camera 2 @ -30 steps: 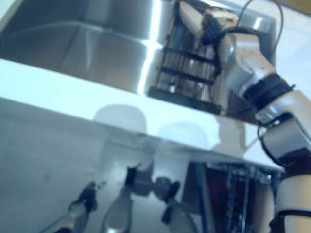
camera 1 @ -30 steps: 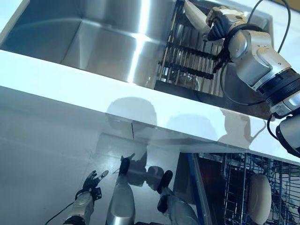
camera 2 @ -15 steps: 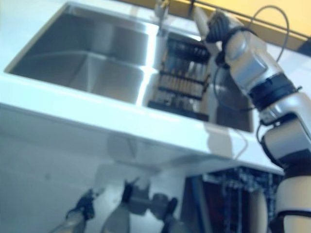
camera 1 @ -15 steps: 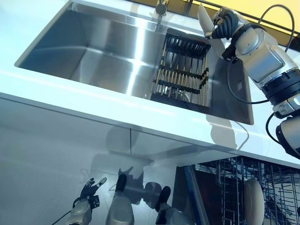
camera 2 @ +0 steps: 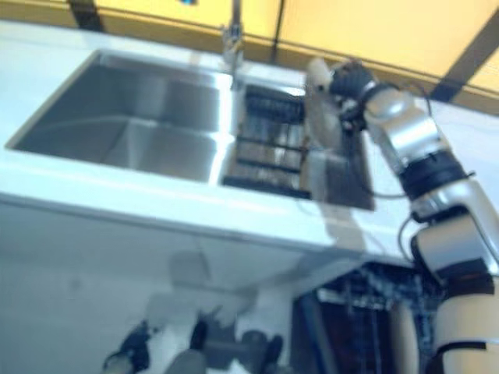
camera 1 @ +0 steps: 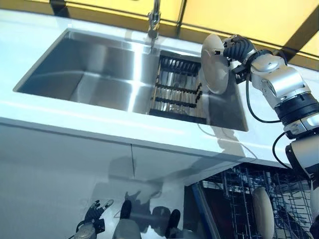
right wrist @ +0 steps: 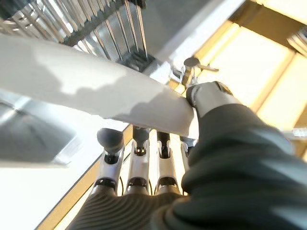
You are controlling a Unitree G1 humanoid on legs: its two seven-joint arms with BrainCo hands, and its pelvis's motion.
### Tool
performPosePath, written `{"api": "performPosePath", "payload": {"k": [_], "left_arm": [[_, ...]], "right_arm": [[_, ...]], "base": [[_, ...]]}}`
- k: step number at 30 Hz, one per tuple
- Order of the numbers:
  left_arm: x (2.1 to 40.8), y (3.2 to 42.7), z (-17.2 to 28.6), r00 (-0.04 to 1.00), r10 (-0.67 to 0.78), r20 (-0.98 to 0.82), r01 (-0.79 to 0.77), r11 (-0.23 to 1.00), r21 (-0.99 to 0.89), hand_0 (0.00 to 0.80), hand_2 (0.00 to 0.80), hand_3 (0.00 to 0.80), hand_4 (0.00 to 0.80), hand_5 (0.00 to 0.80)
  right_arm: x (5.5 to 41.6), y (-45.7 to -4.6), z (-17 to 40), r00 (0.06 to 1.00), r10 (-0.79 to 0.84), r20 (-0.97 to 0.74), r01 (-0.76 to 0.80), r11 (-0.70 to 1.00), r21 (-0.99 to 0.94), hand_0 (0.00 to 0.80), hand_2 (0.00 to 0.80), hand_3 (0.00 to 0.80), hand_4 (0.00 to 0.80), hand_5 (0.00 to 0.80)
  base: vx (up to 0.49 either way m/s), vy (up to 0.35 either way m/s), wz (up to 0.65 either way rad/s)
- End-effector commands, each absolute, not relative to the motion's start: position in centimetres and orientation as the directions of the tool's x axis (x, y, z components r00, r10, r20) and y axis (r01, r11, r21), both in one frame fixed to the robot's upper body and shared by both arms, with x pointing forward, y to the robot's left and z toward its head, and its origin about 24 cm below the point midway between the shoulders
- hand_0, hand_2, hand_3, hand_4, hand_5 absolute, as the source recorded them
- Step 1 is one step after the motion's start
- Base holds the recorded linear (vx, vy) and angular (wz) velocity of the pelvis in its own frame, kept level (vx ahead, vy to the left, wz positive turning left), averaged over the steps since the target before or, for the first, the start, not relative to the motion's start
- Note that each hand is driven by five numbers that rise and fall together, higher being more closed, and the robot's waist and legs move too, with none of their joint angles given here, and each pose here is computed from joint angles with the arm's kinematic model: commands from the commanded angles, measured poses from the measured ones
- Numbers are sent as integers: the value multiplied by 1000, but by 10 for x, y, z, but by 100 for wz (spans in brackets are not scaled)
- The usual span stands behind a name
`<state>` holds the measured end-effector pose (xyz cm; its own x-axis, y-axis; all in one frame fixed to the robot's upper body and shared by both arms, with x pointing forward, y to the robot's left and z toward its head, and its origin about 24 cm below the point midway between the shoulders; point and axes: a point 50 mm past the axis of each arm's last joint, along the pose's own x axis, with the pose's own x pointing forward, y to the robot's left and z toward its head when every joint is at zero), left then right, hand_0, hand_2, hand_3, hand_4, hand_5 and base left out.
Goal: Take plates into dishwasher
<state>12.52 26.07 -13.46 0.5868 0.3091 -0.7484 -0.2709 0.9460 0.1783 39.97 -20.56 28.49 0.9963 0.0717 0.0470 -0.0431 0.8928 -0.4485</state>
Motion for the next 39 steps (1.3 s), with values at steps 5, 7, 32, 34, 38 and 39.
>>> {"api": "performPosePath", "payload": {"k": [5, 7, 32, 34, 38, 39], "left_arm": [[128, 264, -135, 596, 298, -746, -196, 954, 225, 0, 0, 0, 0, 0], [126, 262, -137, 590, 292, -753, -189, 956, 223, 0, 0, 0, 0, 0], [113, 265, -141, 553, 266, -790, -132, 964, 233, 0, 0, 0, 0, 0], [112, 265, -142, 550, 263, -792, -125, 964, 234, 0, 0, 0, 0, 0], [112, 267, -141, 548, 260, -795, -120, 965, 233, 0, 0, 0, 0, 0], [113, 268, -141, 548, 261, -794, -127, 965, 229, 0, 0, 0, 0, 0]], "right_arm": [[391, -229, 315, 988, 48, 144, -5, 958, -288, 800, 800, 800, 800, 800], [389, -238, 315, 990, 27, 141, 13, 960, -278, 800, 800, 800, 800, 800], [330, -372, 317, 967, -255, 0, 241, 914, -325, 800, 800, 800, 800, 800], [326, -379, 312, 963, -268, -18, 247, 909, -335, 800, 800, 800, 800, 800], [317, -392, 303, 954, -291, -70, 246, 897, -368, 800, 800, 800, 800, 800], [316, -393, 301, 954, -289, -81, 241, 898, -369, 800, 800, 800, 800, 800]], "base": [[45, -4, -21], [44, -5, -24], [32, -12, -13], [1, -14, -11], [18, -18, -6], [17, -6, -6]]}}
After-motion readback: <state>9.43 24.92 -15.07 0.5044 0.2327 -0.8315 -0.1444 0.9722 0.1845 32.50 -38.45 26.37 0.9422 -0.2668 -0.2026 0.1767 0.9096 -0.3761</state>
